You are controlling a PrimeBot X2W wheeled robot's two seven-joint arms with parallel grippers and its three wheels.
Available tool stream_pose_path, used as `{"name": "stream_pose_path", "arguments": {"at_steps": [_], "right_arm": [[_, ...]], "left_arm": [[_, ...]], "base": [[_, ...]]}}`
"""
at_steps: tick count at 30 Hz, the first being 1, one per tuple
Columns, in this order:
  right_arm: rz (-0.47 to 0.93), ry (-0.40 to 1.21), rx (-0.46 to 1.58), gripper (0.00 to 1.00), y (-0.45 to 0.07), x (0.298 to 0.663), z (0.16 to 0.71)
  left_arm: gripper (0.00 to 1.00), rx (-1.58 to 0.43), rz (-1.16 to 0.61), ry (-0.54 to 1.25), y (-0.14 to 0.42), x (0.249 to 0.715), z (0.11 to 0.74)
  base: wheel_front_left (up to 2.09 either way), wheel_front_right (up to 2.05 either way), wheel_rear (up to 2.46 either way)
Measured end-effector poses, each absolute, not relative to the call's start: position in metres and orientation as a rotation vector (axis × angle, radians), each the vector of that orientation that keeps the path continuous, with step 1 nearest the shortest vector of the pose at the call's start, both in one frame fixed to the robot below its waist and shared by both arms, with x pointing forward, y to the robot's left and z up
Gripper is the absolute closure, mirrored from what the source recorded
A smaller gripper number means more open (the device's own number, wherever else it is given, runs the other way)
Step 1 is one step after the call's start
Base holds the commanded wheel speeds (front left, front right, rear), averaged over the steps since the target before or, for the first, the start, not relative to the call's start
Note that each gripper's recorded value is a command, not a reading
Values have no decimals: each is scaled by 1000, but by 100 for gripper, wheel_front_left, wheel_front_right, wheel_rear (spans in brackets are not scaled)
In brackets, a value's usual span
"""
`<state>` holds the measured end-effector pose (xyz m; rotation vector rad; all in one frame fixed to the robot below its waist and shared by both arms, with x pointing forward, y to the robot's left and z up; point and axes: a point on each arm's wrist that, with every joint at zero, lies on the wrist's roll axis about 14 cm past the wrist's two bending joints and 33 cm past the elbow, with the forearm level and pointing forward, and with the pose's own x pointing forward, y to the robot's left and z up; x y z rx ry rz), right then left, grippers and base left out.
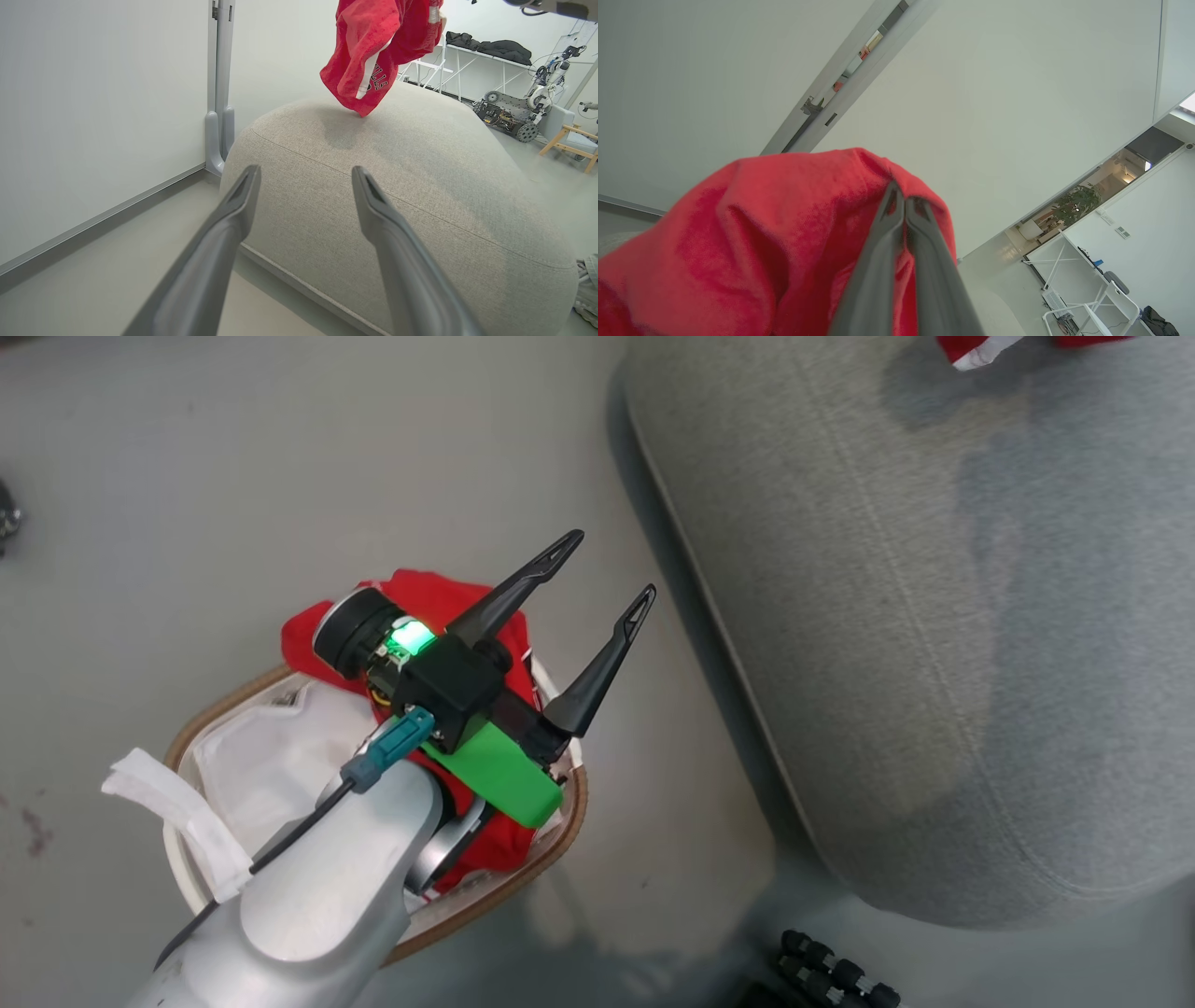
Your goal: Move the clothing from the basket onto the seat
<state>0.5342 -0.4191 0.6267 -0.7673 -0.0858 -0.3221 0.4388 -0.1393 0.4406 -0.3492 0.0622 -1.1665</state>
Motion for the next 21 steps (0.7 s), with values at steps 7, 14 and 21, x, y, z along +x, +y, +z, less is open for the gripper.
{"name": "stream_pose_path", "arguments": {"at_steps": [7, 14, 21], "right_arm": [[-301, 119, -669, 100, -417, 549, 519], [-341, 266, -524, 100, -409, 511, 439], [-418, 254, -459, 0, -413, 465, 443]], "left_arm": [[0, -346, -1095, 136, -115, 451, 406], [0, -337, -1046, 183, -100, 453, 392], [0, -342, -1039, 165, -103, 442, 412]], "base": [[0, 0, 0], [0, 0, 0], [0, 0, 0]]}}
